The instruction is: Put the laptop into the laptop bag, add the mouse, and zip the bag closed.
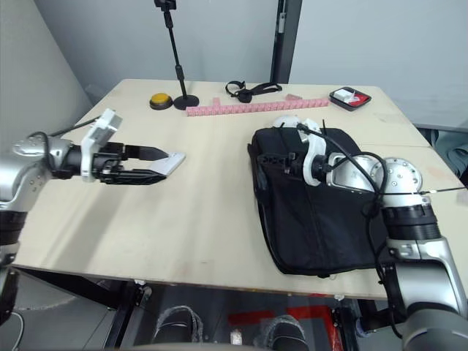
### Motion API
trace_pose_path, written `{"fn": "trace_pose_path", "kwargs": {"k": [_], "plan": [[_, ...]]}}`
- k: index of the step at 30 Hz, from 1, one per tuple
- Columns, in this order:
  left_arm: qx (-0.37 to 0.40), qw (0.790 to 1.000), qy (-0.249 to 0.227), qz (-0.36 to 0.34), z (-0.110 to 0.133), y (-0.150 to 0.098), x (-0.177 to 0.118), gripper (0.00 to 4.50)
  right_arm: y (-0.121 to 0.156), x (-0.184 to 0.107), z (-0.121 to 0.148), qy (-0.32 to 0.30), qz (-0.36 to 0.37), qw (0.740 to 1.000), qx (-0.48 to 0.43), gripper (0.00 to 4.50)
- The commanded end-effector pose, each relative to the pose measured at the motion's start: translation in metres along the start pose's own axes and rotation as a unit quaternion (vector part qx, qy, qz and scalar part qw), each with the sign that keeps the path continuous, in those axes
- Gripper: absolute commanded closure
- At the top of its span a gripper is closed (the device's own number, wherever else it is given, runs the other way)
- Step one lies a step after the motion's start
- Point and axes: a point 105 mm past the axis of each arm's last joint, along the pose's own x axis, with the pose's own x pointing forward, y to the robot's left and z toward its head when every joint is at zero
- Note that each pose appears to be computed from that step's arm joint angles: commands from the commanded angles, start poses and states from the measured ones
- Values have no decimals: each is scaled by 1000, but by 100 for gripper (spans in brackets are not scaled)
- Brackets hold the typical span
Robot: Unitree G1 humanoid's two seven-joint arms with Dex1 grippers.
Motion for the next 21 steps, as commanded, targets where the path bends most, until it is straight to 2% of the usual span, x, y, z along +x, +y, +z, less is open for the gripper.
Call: {"fn": "trace_pose_path", "kwargs": {"k": [1, 3, 5, 7, 10, 15, 21], "plan": [[-8, 1000, -7, 20, 3, 1, -29, 78, 15, -22, 24, -25, 31, 998, -52, 3], [-25, 999, -12, 43, 1, 4, -43, 78, 15, -38, 31, -33, 28, 995, -90, 3], [-47, 995, -17, 82, -5, 11, -63, 78, 8, -64, 35, -30, 0, 985, -170, 3], [-56, 993, -10, 103, -12, 12, -77, 78, -5, -83, 29, 6, -39, 967, -252, 3], [-63, 988, -4, 140, -19, 19, -93, 78, -7, -107, 20, 45, -24, 947, -318, 3], [-81, 982, -1, 170, -28, 26, -108, 78, -30, -136, 20, 65, -54, 933, -350, 3], [-91, 976, 15, 200, -44, 28, -129, 78, -43, -166, 17, 74, -78, 924, -367, 3]]}}
